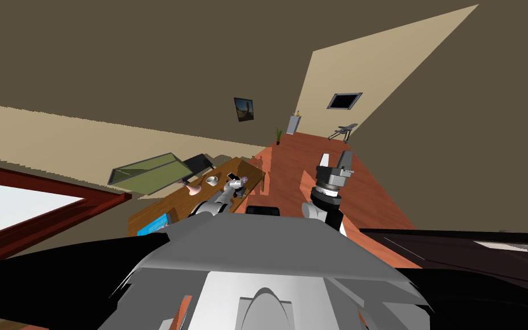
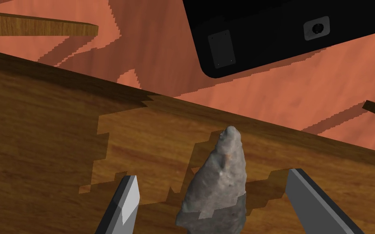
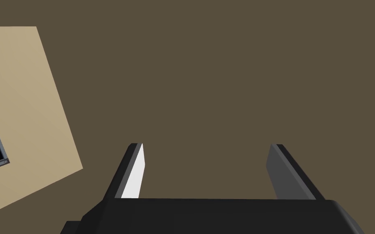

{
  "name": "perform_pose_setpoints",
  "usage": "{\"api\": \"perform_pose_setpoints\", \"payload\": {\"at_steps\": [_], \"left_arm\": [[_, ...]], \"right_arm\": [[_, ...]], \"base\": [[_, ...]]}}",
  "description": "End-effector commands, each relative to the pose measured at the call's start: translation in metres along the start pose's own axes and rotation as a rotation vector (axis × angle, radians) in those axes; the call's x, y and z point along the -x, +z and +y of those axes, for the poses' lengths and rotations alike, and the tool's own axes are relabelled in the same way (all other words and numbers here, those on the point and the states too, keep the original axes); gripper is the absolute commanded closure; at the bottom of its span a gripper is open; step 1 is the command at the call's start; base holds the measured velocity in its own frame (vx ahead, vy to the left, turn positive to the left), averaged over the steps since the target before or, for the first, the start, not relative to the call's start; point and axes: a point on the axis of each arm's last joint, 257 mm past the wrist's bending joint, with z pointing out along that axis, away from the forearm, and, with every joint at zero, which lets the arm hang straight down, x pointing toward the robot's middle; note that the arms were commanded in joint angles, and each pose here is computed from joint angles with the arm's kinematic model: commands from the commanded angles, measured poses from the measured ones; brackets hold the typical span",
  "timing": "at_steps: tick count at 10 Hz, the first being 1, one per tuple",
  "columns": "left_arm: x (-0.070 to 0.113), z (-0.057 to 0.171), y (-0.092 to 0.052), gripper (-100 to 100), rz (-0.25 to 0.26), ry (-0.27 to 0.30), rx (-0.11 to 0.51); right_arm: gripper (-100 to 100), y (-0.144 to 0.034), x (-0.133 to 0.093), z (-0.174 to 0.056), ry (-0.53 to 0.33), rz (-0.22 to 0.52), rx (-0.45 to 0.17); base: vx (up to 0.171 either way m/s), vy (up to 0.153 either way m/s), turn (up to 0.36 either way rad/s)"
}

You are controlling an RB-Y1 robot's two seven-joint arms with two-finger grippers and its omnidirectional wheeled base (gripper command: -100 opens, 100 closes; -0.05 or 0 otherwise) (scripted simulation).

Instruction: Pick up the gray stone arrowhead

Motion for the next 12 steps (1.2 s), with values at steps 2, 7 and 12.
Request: {"api": "perform_pose_setpoints", "payload": {"at_steps": [2,7,12], "left_arm": [[-0.012,0.006,0.003,-100,-0.001,-0.001,0.002],[-0.025,0.012,0.002,-100,-0.005,-0.006,-0.005],[-0.025,0.014,0.003,100,-0.004,-0.006,0.002]], "right_arm": [[0,0.000,0.000,0.000,0.000,0.000,0.000],[0,0.000,0.000,0.000,0.000,0.000,0.000],[0,0.000,0.000,0.000,0.000,0.000,0.000]], "base": [[0.038,0.032,0.022],[0.037,0.030,0.022],[-0.002,0.001,0.003]]}}
